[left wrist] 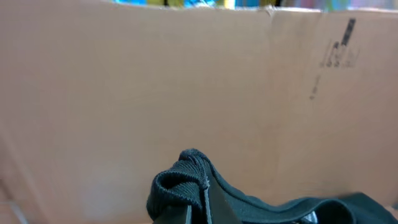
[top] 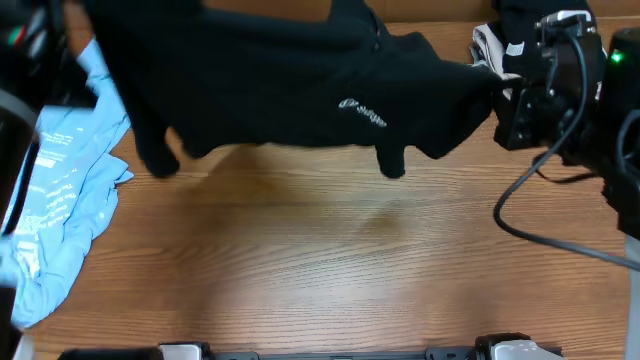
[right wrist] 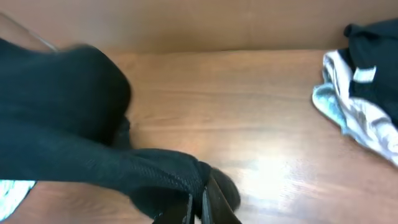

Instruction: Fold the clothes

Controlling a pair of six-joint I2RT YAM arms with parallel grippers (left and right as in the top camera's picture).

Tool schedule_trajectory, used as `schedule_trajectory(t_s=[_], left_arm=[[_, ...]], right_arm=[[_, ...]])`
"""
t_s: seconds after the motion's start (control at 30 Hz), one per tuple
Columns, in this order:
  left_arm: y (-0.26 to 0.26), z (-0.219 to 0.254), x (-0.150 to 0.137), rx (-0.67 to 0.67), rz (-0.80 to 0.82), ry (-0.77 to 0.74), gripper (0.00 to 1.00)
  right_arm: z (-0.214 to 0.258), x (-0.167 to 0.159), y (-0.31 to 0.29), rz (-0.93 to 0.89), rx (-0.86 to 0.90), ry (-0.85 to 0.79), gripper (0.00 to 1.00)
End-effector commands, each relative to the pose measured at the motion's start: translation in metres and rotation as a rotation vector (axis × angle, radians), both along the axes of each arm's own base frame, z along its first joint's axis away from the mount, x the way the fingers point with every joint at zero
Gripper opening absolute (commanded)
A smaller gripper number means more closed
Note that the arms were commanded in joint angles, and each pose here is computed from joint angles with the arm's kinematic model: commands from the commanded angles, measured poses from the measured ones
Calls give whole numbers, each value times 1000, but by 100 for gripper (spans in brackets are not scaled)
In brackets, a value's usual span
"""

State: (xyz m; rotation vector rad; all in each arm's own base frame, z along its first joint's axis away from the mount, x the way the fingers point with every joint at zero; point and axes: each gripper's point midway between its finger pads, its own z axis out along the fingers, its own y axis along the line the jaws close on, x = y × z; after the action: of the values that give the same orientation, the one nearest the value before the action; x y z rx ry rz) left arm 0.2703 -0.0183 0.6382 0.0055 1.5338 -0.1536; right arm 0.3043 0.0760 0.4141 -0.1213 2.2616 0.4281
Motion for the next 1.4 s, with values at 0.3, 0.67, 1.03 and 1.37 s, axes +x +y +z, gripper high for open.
schedule_trajectory(t_s=[0.3,0.67,1.03,1.37], left_arm=[[21,-50,27,64,119,195,4],[40,-58,105,116,232,188,4],[13,-45,100,168,120,132,4],[-105,-166,124,264,-271,520,4]], right_arm=[[-29,-5,-6,-42,-7,152,4],[-50,99,21,59,48,66,4],[-39,167,34,106,74,-133,4],[-167,225,36,168,74,88,4]])
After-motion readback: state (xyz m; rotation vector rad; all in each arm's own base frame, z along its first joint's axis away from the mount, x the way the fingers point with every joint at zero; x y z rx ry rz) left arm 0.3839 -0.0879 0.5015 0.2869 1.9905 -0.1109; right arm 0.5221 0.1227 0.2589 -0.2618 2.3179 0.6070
